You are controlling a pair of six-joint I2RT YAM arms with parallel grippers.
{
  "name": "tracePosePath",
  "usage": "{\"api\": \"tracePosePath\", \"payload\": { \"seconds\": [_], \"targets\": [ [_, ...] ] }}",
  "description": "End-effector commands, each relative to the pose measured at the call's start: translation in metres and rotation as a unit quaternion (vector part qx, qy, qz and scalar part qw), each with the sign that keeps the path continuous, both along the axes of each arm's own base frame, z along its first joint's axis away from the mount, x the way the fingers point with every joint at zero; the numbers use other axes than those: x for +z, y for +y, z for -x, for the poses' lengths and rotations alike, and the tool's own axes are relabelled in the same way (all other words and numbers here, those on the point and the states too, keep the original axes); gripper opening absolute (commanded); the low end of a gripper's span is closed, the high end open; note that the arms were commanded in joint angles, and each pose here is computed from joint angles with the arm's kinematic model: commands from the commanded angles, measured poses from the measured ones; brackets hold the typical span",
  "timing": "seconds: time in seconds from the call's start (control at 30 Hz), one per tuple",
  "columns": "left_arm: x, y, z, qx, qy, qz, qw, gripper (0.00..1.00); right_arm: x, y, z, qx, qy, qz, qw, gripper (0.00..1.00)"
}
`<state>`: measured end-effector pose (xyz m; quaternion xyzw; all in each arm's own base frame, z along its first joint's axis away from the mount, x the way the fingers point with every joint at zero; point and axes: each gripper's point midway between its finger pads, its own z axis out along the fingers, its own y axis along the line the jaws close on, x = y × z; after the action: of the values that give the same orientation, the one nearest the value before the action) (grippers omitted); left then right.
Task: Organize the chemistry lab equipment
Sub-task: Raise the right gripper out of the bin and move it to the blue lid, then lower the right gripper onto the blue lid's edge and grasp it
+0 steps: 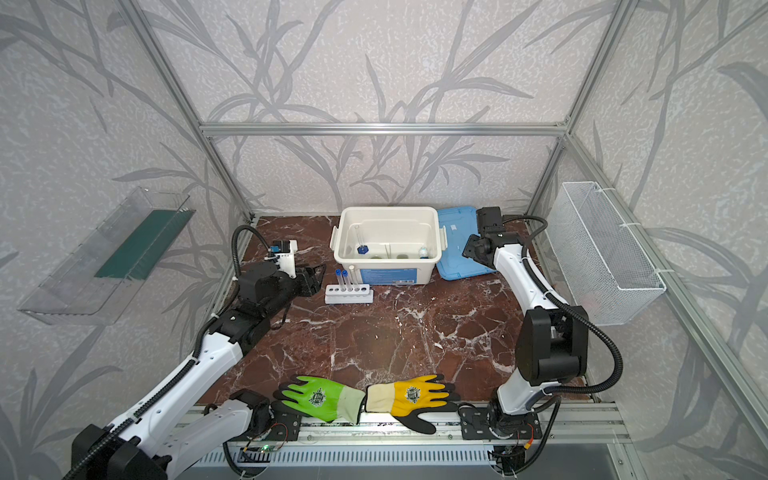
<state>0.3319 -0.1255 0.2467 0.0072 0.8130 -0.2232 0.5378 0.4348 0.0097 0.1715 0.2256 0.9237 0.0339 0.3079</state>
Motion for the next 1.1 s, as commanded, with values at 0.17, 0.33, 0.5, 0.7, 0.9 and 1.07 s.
{"api": "tracePosePath", "payload": {
  "seconds": [0.17,0.33,0.5,0.7,0.9,1.07],
  "targets": [
    [0.015,-0.007,0.007,-0.029,-0.044,0.000,0.999,0.61,-0.013,-0.011,-0.020,-0.026,-0.016,-0.040,0.999,0.68],
    [0.009,-0.008,0.002,-0.030,-0.034,-0.008,0.999,0.61,-0.049,-0.021,-0.016,-0.040,0.041,-0.034,0.998,0.68],
    [0.004,-0.011,0.000,-0.035,-0.028,-0.006,0.999,0.61,-0.078,-0.041,-0.009,-0.083,0.086,-0.024,0.993,0.67],
    [0.001,-0.009,-0.001,-0.031,-0.026,-0.016,0.999,0.61,-0.102,-0.062,-0.009,-0.130,0.131,-0.019,0.983,0.66],
    [-0.004,-0.011,-0.004,-0.035,-0.019,-0.018,0.999,0.61,-0.109,-0.076,-0.022,-0.168,0.119,-0.028,0.978,0.65],
    [-0.008,-0.014,-0.008,-0.042,-0.008,-0.025,0.999,0.61,-0.115,-0.087,-0.025,-0.191,0.124,-0.027,0.973,0.61]
  ]
}}
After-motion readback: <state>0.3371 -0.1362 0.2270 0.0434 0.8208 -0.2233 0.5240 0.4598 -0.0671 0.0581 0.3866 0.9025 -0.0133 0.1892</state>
